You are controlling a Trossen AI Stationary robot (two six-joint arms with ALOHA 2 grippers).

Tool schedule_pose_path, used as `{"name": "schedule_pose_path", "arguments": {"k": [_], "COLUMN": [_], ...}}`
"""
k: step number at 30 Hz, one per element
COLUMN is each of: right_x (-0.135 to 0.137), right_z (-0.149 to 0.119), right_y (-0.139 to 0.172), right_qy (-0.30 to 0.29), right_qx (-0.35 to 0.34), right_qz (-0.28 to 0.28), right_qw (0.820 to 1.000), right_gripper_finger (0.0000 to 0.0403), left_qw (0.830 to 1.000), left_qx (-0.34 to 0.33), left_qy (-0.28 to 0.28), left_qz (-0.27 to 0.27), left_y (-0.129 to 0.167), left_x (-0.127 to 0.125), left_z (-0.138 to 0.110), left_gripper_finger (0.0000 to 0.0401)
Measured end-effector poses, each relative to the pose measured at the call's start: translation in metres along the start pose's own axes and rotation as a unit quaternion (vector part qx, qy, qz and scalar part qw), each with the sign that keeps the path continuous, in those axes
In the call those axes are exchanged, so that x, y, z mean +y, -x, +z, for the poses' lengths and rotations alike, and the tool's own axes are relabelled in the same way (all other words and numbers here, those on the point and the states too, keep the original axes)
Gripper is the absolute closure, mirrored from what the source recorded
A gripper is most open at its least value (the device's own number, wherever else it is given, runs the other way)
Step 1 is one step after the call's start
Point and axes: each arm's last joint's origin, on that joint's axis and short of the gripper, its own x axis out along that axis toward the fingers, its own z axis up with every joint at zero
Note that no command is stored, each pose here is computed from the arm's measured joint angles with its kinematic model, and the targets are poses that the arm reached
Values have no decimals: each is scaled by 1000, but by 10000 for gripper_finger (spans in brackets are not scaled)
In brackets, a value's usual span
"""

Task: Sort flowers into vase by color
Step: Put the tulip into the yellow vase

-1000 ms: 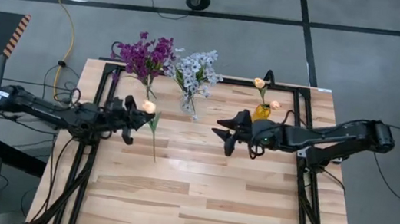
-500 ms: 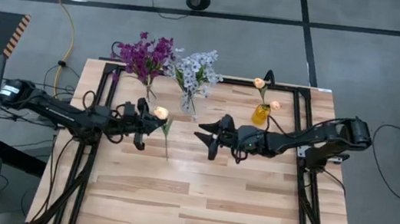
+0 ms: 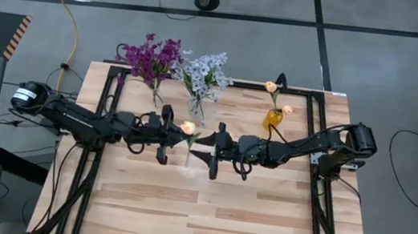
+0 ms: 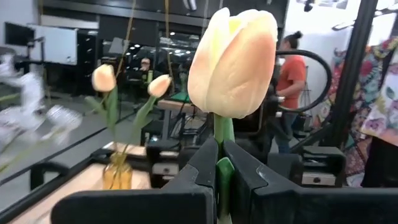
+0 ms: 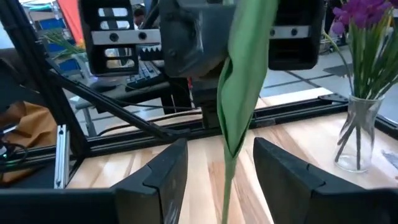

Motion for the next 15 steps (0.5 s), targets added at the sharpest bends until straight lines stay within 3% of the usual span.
{"name": "schedule_pose_path", "arguments": {"k": [9, 15], "right_x": [0, 3], "right_z": [6, 4], "right_y": [-2, -1], "right_qy": [-1, 2], "right_qx": [-7, 1], "right_qz": [-1, 1], "right_qw": [1000, 1000], "right_gripper_finger": [200, 258], "left_qw": [1000, 1000], "left_qx": [2, 8], "left_qy": [-10, -13], "left_qz": [-24, -21], "left_y": [-17, -20], "left_x": [-6, -6], "left_z": [7, 6], "left_gripper_finger": [401, 400]}}
